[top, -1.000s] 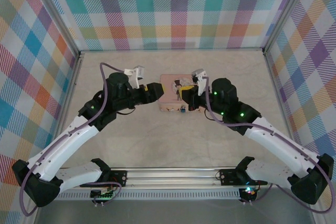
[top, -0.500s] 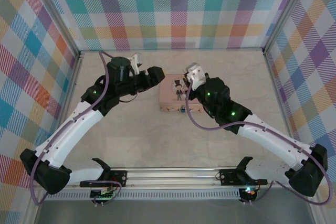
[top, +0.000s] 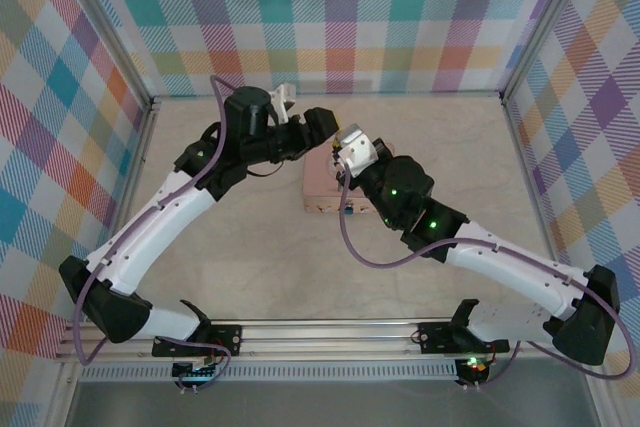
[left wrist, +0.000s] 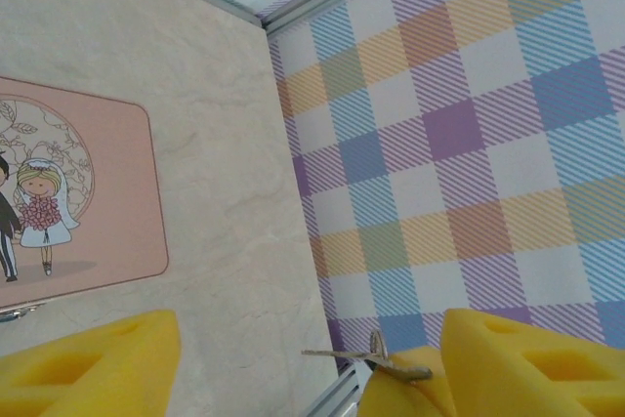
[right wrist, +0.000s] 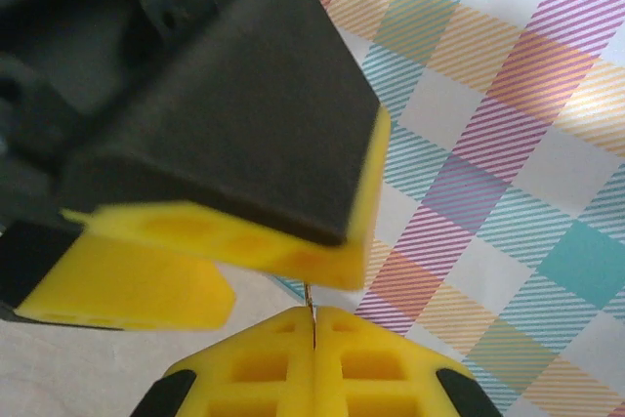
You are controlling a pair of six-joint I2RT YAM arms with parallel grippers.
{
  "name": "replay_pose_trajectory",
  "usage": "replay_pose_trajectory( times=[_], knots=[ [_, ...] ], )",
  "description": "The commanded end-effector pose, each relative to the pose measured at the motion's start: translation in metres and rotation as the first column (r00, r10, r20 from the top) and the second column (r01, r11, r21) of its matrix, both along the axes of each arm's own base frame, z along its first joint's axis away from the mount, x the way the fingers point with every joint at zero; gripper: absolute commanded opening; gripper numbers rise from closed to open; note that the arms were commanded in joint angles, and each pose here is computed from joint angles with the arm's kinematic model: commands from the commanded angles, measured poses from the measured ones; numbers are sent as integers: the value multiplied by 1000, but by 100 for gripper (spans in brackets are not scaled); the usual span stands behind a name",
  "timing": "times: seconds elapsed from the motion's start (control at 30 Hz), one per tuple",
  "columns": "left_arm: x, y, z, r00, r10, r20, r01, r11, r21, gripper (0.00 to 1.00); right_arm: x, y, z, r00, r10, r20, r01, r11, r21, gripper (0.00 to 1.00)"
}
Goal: Unlock the padlock with the key
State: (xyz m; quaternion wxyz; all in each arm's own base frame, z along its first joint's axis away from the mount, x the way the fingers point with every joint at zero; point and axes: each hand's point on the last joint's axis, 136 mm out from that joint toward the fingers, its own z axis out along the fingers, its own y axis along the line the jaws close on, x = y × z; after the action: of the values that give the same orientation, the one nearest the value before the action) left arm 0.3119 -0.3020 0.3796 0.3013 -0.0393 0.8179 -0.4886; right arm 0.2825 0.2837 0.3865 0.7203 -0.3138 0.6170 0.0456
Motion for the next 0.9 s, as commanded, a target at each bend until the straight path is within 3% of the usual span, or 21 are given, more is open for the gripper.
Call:
replay_pose_trajectory(
  times=[0.0,0.37,0.5,0.7,0.77,0.87],
  knots=[
    [-3,-6,24,999,-12,36,14,999,-45,66,0,-2,10,998,-28,49,27,1000,12,0],
    [0,-9,26,999,-7,32,8,999,-49,35,-1,1,4,998,-29,50,30,999,-23,0],
    [1,-11,27,999,-13,34,14,999,-51,16,-2,0,4,998,-34,54,36,999,-27,0],
    [1,-11,26,999,-16,38,18,999,-44,1,-3,0,4,999,-32,44,33,999,-28,0],
    [1,-12,23,999,-20,37,21,999,-33,0,-3,0,0,999,-32,10,32,999,-44,6],
    [2,-11,16,999,-20,39,20,1000,-8,0,-1,-5,-15,995,-55,-81,51,997,-59,29]
  ],
)
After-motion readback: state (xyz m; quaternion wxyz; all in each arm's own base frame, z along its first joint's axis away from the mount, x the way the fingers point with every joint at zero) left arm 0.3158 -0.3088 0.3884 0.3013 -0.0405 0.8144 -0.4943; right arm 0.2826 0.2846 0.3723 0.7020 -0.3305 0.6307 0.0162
